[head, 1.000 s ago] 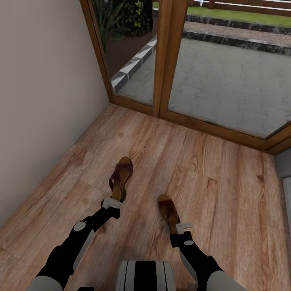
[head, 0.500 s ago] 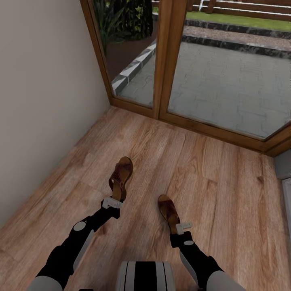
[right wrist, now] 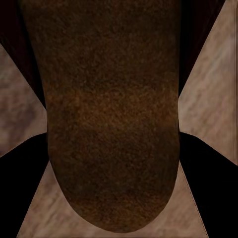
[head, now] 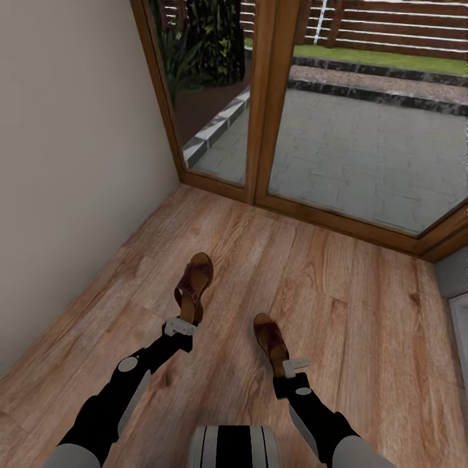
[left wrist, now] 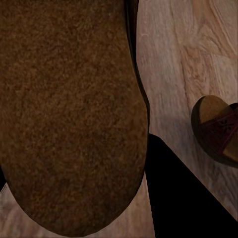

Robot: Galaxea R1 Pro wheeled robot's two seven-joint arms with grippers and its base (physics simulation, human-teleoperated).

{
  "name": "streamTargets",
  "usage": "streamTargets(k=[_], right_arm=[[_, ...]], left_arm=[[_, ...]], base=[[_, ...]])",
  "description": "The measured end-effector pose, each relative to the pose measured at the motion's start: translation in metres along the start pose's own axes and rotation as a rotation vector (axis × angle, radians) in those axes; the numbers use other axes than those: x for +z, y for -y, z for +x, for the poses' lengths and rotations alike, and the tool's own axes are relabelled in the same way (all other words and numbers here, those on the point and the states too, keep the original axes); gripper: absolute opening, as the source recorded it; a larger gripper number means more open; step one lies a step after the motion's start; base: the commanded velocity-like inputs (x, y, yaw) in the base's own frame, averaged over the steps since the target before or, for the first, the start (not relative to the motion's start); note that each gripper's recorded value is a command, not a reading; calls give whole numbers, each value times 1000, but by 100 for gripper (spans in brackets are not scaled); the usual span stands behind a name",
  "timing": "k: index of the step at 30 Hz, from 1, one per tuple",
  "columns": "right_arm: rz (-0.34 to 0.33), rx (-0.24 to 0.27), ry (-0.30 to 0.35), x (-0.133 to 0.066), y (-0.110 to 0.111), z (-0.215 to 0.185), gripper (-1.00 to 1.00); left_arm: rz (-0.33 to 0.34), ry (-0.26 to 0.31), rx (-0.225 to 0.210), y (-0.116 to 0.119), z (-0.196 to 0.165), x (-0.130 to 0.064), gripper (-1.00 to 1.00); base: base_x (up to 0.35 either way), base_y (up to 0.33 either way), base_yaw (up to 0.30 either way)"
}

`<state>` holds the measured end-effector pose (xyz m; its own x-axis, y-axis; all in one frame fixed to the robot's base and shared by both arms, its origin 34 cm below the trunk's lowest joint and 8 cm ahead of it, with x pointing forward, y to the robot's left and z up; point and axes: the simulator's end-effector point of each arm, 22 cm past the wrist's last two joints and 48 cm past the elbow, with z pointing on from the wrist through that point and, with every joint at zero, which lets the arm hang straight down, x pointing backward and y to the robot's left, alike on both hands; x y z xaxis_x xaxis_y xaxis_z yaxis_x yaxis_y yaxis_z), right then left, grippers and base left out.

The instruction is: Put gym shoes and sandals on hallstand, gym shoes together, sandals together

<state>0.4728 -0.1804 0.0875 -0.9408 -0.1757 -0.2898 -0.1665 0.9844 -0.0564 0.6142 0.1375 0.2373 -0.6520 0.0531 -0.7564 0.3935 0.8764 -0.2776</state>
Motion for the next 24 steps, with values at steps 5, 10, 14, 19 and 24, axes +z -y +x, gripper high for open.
streamTargets(k=[5, 10, 14, 19, 24], right_arm=[[2, 1, 56, -6, 2, -17, -100], [6, 5, 91, -12, 4, -30, -100], [8, 7, 114, -18, 4, -41, -100], [12, 10, 147, -25, 5, -54, -100], [13, 15, 238, -37, 4, -86, -100]], left_arm=[[-6, 15, 4, 0, -9, -4, -100], [-18, 10, 4, -1, -3, -19, -100], [-79, -1, -13, -27, 7, -39, -100], [-143, -7, -49, -49, 19, -61, -100], [-291, -102, -165, -91, 95, -117, -100]], base=[[0, 0, 0], [0, 0, 0], [0, 0, 0], [0, 0, 0], [0, 0, -23]])
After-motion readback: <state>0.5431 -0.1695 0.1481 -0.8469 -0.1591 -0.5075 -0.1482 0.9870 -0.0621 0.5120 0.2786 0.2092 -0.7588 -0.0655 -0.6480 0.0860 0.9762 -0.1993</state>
